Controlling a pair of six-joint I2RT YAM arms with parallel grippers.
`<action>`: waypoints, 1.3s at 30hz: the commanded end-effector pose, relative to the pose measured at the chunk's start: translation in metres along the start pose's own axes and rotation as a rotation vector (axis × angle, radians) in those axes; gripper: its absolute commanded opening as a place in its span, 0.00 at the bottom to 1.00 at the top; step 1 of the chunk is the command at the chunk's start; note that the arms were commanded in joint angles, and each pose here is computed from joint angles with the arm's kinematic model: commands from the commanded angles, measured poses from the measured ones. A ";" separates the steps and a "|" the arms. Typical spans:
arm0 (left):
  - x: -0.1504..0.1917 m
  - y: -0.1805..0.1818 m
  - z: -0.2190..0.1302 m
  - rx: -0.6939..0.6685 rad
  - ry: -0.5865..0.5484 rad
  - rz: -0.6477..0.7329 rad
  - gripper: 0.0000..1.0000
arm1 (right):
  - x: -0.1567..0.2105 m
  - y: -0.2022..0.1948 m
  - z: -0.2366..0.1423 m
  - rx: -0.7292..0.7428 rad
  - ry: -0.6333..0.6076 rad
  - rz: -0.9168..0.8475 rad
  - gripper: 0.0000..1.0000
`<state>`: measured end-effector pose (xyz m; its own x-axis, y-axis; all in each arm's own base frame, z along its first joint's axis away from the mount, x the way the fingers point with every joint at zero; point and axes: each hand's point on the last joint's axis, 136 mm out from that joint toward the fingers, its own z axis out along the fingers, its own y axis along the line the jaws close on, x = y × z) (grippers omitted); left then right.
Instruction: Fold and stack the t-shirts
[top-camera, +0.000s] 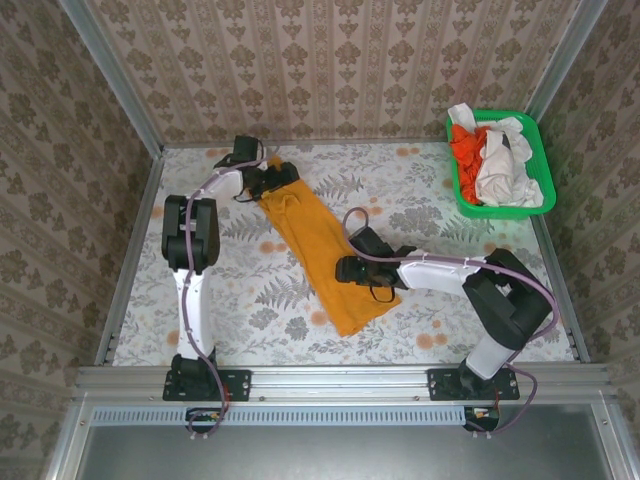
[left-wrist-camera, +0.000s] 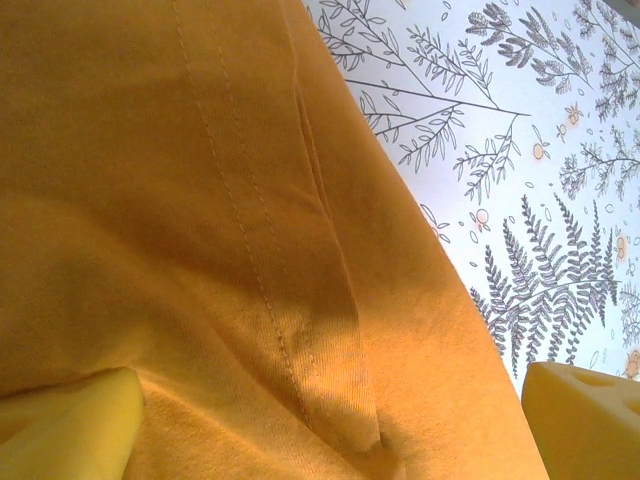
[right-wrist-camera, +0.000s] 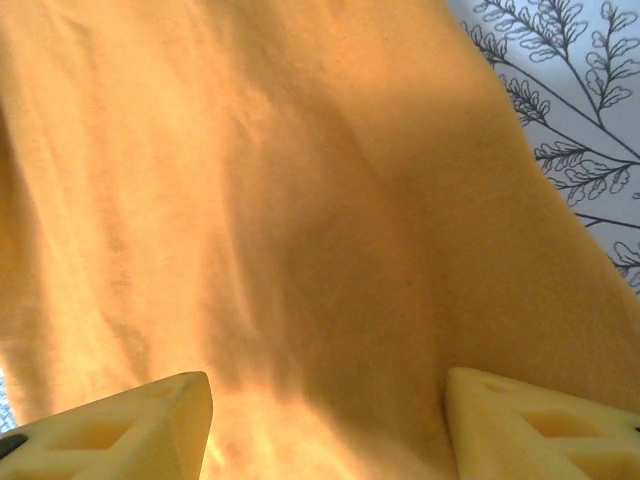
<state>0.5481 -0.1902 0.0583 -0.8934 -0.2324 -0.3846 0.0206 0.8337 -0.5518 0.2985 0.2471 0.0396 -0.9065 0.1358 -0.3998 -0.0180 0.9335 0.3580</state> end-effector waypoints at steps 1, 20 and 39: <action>0.018 0.004 -0.006 -0.035 0.059 0.002 1.00 | -0.029 0.005 -0.026 0.008 -0.088 -0.033 0.63; 0.022 0.012 -0.007 -0.068 0.077 -0.007 0.86 | -0.033 -0.020 0.028 0.023 0.024 0.012 0.48; 0.020 -0.064 0.094 0.084 0.178 0.047 0.83 | 0.017 0.029 0.036 -0.062 0.098 -0.064 0.34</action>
<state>0.5960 -0.2800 0.0580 -0.8986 -0.1145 -0.4235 0.1654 0.8056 -0.5689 0.3104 0.2770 0.0242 -0.9112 0.0767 -0.4049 -0.0912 0.9206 0.3797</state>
